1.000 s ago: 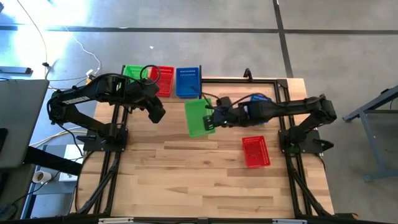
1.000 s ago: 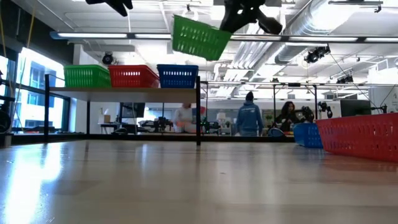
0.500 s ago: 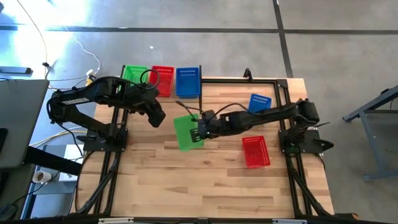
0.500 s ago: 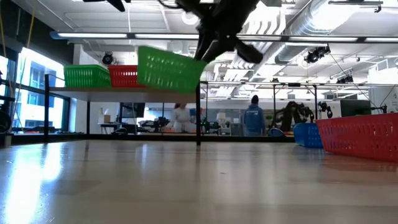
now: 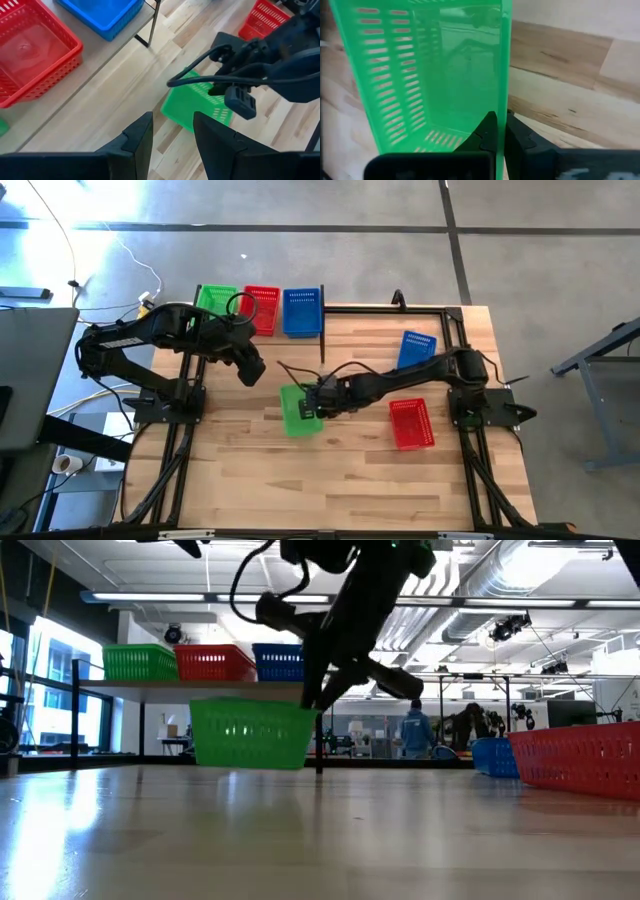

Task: Stack baskets on shelf by color
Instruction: Stack the green basket on top of the red baskets on the shelf

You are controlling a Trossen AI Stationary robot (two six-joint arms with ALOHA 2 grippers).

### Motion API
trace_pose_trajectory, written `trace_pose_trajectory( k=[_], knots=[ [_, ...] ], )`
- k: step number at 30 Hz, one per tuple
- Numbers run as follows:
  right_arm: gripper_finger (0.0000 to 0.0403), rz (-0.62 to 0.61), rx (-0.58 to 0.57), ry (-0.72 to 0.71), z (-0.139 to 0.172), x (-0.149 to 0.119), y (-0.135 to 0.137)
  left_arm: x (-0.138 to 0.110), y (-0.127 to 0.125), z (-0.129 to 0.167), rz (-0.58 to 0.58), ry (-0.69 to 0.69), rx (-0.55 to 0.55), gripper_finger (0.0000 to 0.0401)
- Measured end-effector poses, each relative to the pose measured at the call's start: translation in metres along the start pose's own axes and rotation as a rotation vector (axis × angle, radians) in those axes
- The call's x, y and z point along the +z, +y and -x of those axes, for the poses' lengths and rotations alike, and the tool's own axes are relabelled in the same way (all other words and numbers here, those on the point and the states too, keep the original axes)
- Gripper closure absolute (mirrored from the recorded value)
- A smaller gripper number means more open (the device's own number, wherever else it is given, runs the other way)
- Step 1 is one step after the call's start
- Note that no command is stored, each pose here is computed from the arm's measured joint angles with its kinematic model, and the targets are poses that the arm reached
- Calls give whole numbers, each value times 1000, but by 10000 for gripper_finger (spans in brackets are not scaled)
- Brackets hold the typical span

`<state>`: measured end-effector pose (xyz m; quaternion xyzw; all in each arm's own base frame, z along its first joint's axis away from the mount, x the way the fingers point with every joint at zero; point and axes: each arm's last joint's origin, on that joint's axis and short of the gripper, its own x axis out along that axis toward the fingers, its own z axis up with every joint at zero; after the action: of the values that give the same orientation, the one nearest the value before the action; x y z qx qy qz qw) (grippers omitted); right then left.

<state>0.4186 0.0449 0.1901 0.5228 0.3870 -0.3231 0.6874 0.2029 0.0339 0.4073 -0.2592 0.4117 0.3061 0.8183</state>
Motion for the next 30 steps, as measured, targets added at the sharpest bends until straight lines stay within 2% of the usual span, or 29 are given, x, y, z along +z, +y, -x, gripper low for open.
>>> trace_pose_trajectory(
  k=[5, 13, 23, 30],
  knots=[
    [403, -26, -7, 43, -9, -3, -2, 0, 0, 0, -13, 0, 0, 270],
    [399, -35, -5, 26, -9, -2, -1, 0, 0, 0, -22, 2, -2, 270],
    [311, -27, -5, 18, -9, -2, -1, 0, 0, 0, -40, 2, -2, 270],
    [294, -34, 18, 19, 8, -1, 2, 0, 0, 0, -47, 1, -3, 270]
  ],
)
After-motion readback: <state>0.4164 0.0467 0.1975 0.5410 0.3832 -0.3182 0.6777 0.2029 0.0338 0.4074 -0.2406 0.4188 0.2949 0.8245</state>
